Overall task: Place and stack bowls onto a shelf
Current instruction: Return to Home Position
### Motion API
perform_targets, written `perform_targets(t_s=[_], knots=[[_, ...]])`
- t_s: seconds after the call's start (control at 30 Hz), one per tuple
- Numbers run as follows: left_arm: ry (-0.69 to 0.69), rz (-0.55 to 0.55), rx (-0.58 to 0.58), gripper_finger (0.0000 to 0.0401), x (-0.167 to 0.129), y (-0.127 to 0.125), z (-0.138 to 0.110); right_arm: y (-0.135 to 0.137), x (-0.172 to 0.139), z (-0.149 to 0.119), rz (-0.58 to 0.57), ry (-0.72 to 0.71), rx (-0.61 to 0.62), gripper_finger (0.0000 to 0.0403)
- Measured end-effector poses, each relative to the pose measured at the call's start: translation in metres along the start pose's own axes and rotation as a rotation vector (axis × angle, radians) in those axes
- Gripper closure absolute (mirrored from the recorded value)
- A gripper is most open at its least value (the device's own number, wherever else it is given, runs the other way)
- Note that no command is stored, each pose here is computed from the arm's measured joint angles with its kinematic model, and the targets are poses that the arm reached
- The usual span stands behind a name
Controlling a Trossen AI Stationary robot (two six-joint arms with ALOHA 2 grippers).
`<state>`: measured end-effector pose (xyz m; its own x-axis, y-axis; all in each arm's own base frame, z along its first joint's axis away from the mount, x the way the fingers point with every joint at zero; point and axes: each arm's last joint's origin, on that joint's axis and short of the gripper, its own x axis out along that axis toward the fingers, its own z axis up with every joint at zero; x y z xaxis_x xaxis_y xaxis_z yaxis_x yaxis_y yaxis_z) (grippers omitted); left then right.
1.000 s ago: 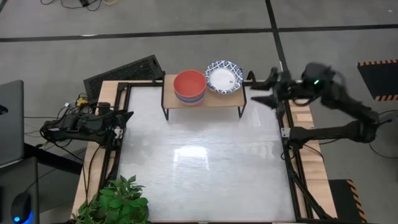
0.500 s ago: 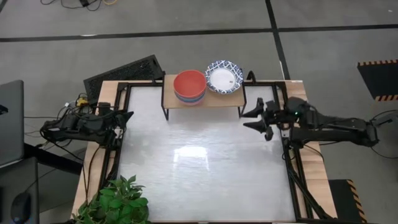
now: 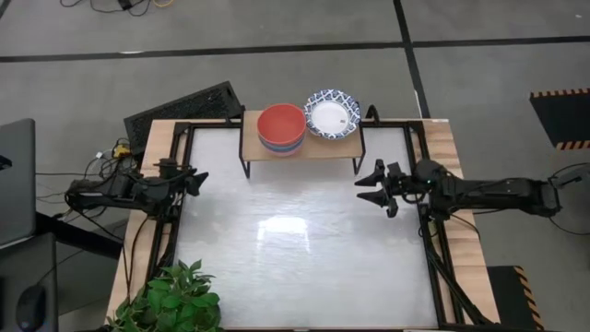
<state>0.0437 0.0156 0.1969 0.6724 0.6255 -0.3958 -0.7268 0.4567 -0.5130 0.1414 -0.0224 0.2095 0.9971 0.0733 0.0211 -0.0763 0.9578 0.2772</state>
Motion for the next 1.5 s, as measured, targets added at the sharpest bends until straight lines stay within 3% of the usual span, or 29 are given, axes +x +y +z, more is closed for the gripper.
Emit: perform_targets(t_s=[0.3, 0.6, 0.67, 0.83, 0.97, 1.1, 1.27, 1.37, 1.5], knots=[[-0.079, -0.048, 0.076, 0.0099, 0.0, -0.008, 0.006, -0.01, -0.01, -0.041, -0.023, 0.021, 0.071, 0.0179], [-0.09, -0.083, 0.133, 0.0099, 0.0, -0.012, 0.008, -0.012, -0.011, -0.044, -0.053, 0.031, 0.085, 0.0179], [-0.059, -0.152, 0.159, 0.0099, -0.001, -0.016, 0.008, -0.013, -0.011, -0.044, -0.061, 0.031, 0.085, 0.0179], [-0.013, -0.451, 0.304, 0.0099, -0.006, -0.032, 0.013, -0.014, -0.011, -0.044, -0.067, 0.036, 0.074, 0.0179], [-0.044, -0.49, 0.325, 0.0099, -0.007, -0.036, 0.013, -0.014, -0.012, -0.044, -0.067, 0.036, 0.074, 0.0179], [-0.06, -0.531, 0.315, 0.0099, 0.006, -0.038, -0.006, -0.014, -0.012, -0.044, -0.068, 0.036, 0.095, 0.0179], [-0.042, -0.691, 0.314, 0.0099, 0.018, -0.039, -0.034, -0.014, -0.012, -0.044, -0.067, 0.036, 0.094, 0.0179], [-0.074, -0.825, 0.312, 0.0099, 0.014, -0.044, -0.036, -0.014, -0.012, -0.046, -0.072, 0.052, 0.087, 0.0179], [-0.048, -0.999, 0.402, 0.0099, 0.007, -0.048, -0.039, -0.015, -0.012, -0.048, -0.077, 0.072, 0.103, 0.0179]])
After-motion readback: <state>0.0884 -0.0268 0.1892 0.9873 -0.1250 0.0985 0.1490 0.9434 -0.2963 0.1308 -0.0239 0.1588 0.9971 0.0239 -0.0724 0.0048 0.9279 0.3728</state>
